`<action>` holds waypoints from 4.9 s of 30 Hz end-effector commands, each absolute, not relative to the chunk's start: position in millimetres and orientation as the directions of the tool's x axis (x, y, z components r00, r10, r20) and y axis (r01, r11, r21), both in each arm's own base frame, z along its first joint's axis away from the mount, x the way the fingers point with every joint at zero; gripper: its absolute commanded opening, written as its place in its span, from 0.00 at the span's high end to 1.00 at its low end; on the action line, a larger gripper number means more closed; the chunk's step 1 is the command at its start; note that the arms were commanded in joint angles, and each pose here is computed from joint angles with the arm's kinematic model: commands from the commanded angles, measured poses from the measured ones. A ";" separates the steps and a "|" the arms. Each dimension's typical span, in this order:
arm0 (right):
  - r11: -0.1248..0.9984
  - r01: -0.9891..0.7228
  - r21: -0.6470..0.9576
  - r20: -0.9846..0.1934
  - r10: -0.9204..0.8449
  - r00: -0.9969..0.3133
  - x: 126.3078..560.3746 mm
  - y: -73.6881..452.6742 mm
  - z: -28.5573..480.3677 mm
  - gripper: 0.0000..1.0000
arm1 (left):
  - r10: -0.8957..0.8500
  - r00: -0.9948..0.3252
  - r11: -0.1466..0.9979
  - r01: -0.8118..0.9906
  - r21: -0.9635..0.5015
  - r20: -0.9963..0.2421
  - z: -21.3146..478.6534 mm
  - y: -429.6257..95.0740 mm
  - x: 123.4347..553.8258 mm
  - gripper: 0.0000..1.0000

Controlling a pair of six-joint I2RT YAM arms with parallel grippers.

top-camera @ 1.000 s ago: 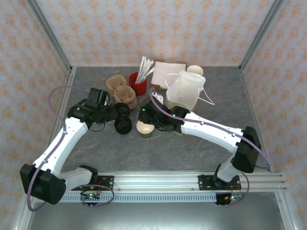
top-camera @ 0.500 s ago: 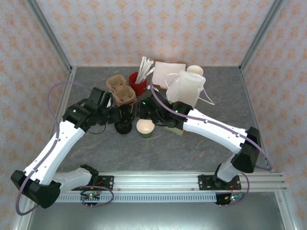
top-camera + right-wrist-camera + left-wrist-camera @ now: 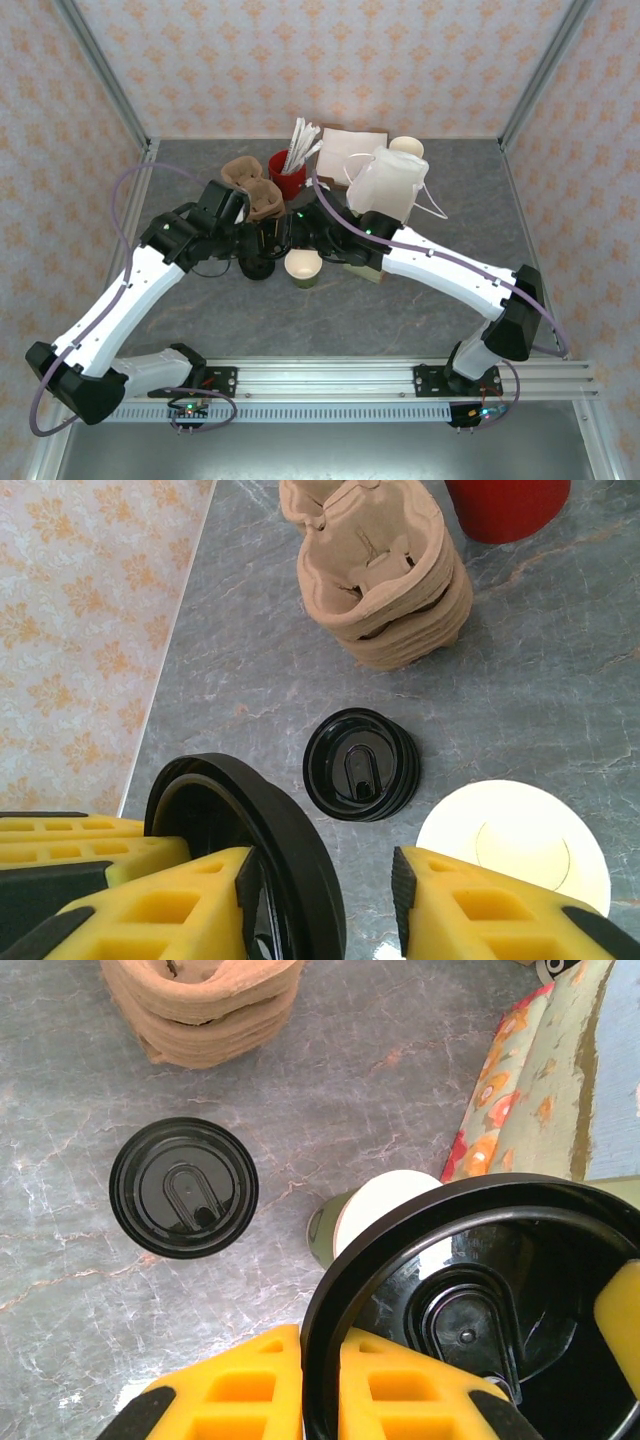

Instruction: Pack the takeout coffee

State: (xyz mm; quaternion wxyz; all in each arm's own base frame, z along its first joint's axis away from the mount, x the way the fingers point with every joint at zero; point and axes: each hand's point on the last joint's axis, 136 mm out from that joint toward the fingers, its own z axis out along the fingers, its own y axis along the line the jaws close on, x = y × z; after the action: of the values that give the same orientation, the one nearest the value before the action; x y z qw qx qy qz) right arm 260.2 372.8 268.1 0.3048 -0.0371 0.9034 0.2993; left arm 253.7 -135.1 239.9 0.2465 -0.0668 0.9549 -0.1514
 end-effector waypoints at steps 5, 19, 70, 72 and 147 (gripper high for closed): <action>0.812 -0.269 0.518 -0.588 0.109 -0.802 257.9 366.9 283.8 0.70 | -0.219 -0.854 0.946 -0.066 -0.318 -0.471 250.8 -135.4 256.7 0.87; 0.820 -0.271 0.505 -0.583 0.093 -0.807 257.3 368.6 279.8 0.93 | -0.212 -0.854 0.946 -0.057 -0.320 -0.475 253.3 -138.0 257.6 0.87; 0.751 -0.212 0.626 -0.181 -0.125 -0.976 190.2 279.3 293.0 1.00 | 0.573 0.303 0.038 0.919 0.393 -0.762 332.8 -235.3 151.9 0.51; 0.746 -0.214 0.630 -0.181 -0.127 -0.975 189.9 280.5 293.3 1.00 | 0.580 0.308 0.032 0.916 0.399 -0.754 330.2 -235.7 153.1 0.51; 0.655 -0.186 0.732 -0.422 0.223 -0.878 186.8 250.8 319.4 0.59 | 0.195 -0.691 0.641 0.627 -0.443 -0.697 266.9 -229.2 237.6 0.95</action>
State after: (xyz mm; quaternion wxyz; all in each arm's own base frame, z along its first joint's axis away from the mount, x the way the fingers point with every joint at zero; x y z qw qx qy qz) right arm 180.2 237.3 306.4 0.2139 0.0010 0.8967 0.3876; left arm 232.4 -230.7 265.2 0.3286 0.3177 0.8358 -0.3042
